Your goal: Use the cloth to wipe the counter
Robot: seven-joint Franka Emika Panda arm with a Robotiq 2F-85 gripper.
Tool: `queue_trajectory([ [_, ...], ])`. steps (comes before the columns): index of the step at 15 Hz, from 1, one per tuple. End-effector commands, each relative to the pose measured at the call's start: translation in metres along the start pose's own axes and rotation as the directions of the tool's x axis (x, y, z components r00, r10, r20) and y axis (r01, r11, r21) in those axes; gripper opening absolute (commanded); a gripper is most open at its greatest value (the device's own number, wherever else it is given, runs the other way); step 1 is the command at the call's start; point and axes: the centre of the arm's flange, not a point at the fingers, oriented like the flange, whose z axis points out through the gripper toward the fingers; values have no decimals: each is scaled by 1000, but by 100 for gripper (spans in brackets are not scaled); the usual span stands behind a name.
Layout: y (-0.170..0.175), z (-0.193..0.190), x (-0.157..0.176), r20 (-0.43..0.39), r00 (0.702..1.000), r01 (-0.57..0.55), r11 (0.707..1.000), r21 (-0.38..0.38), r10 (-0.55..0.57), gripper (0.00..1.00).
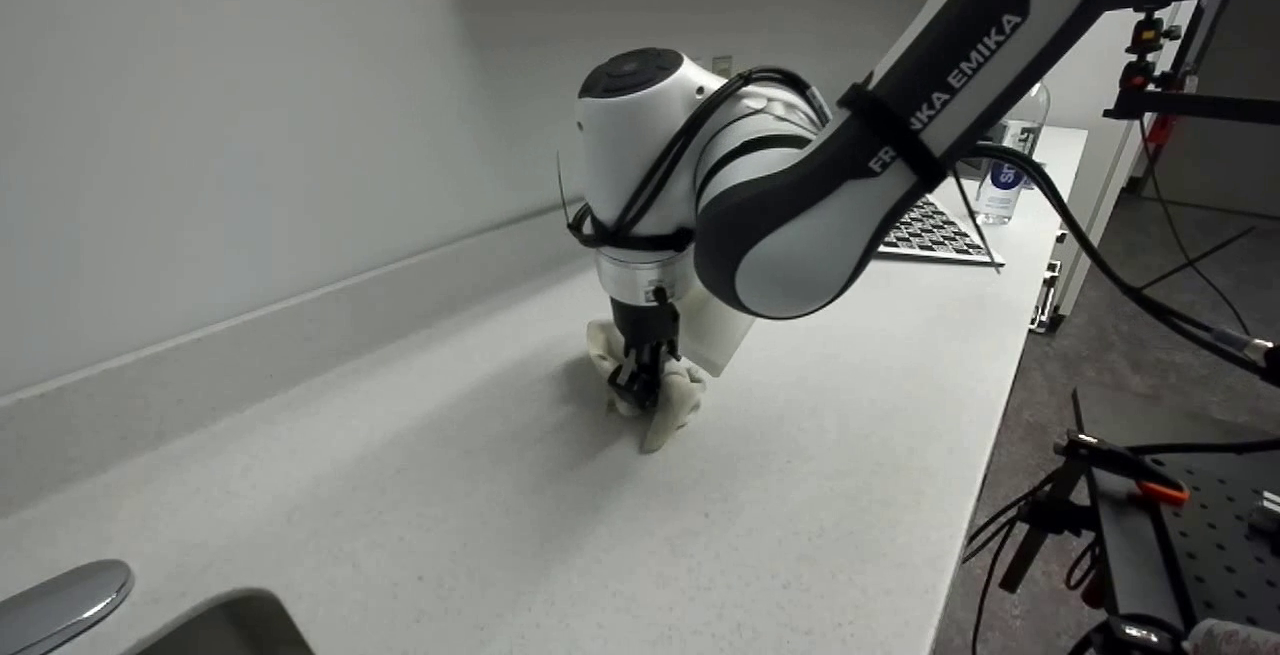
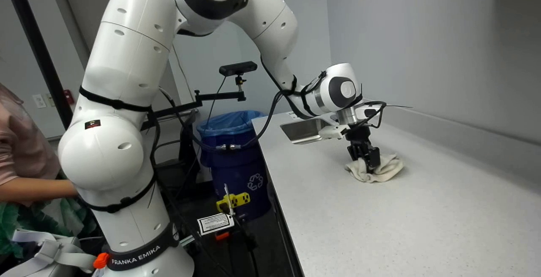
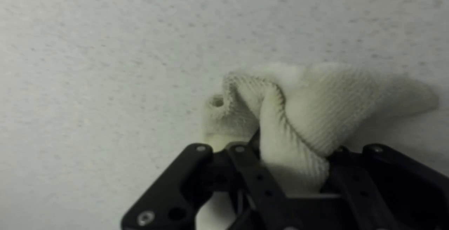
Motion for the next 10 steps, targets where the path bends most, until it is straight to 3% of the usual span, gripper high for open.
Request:
queue_trajectory([
  [1,32,9,-25,3,996,-86,995,-57,87,4],
  [5,14,5,-36,93,994,-75,992,104,66,4],
  [10,-54,-14,-67,149,986,33,959,280,-77,4],
])
